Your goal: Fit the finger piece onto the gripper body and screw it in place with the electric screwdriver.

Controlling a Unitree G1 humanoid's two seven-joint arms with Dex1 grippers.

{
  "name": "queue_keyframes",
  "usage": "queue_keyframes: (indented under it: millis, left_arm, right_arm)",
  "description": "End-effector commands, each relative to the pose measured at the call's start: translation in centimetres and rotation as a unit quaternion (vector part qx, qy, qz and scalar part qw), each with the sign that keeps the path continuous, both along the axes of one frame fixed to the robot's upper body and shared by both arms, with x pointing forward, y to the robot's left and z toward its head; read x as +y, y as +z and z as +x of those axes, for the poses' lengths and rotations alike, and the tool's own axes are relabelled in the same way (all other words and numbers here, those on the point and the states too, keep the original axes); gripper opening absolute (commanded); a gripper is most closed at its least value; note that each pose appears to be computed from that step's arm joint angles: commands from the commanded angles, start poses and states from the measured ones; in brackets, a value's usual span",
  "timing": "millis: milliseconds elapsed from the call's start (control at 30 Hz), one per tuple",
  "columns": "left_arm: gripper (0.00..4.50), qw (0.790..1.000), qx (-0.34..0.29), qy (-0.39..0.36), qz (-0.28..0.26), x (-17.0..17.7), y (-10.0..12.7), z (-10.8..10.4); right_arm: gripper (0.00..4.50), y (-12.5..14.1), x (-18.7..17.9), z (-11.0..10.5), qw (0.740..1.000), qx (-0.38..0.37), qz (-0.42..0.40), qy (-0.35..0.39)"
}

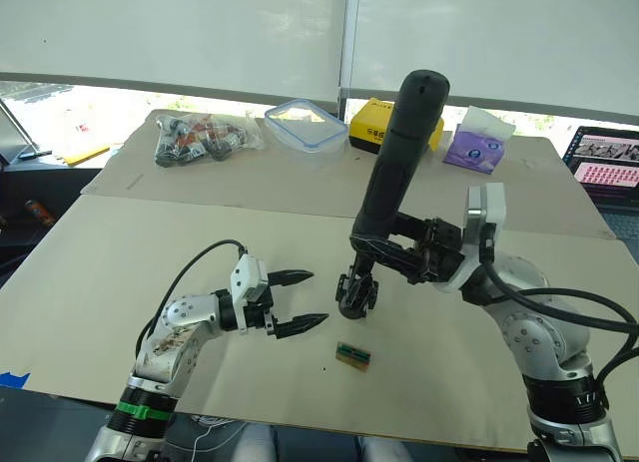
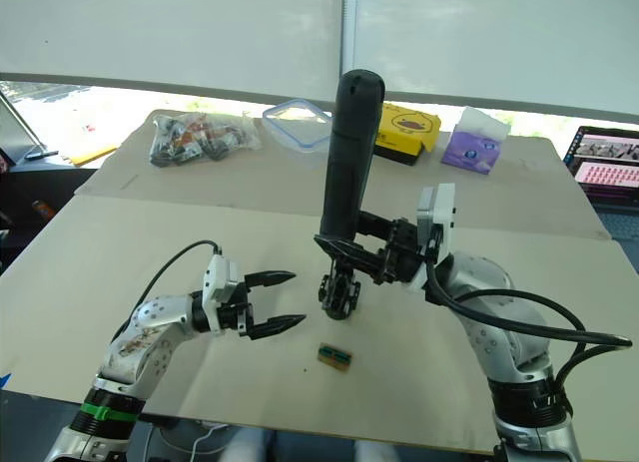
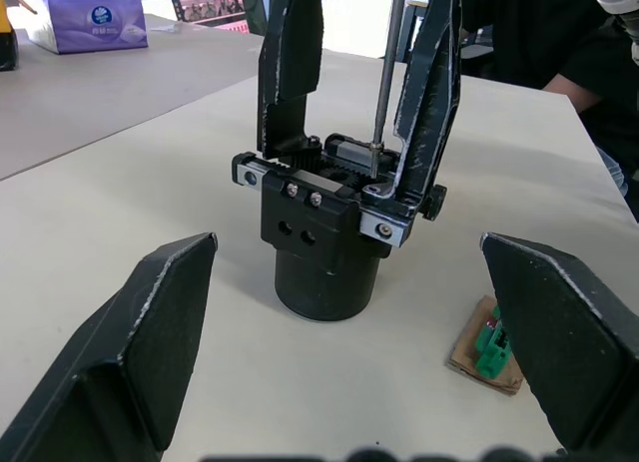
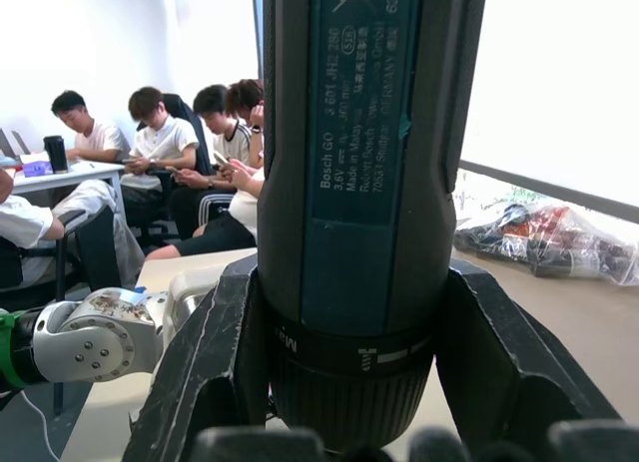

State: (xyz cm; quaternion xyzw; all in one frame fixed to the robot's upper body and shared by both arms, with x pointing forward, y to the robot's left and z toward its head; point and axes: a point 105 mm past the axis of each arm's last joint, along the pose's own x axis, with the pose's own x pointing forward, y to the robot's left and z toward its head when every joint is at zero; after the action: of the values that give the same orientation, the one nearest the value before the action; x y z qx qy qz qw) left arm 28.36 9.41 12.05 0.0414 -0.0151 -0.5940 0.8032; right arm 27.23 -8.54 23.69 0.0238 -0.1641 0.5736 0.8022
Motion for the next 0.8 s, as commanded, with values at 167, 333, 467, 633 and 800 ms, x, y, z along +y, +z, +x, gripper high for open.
queue_keyframes:
  millis: [167, 333, 467, 633, 800]
  left_arm:
    - [4.50, 1.000, -0.026, -0.010, 0.000, -0.29, 0.90, -0.42]
    - [4.50, 1.000, -0.025, -0.010, 0.001, -0.30, 0.82, -0.47]
    - [4.50, 1.000, -0.025, -0.010, 0.001, -0.31, 0.78, -0.52]
    - [4.50, 1.000, -0.025, -0.012, 0.002, -0.34, 0.71, -0.59]
    - [4.50, 1.000, -0.026, -0.013, 0.005, -0.23, 0.68, -0.54]
  right_arm:
    - [1.91, 1.34, 0.08, -0.58, 0.999, -0.036, 0.001, 0.006]
    - [1.91, 1.20, 0.06, -0.60, 0.999, -0.034, -0.003, 0.006]
    - [1.91, 1.12, 0.03, -0.61, 0.999, -0.033, -0.005, 0.005]
    - [1.91, 1.01, -0.12, -0.55, 1.000, -0.030, -0.008, 0.000]
    - [1.91, 1.14, -0.40, -0.02, 0.999, -0.030, -0.010, -0.011]
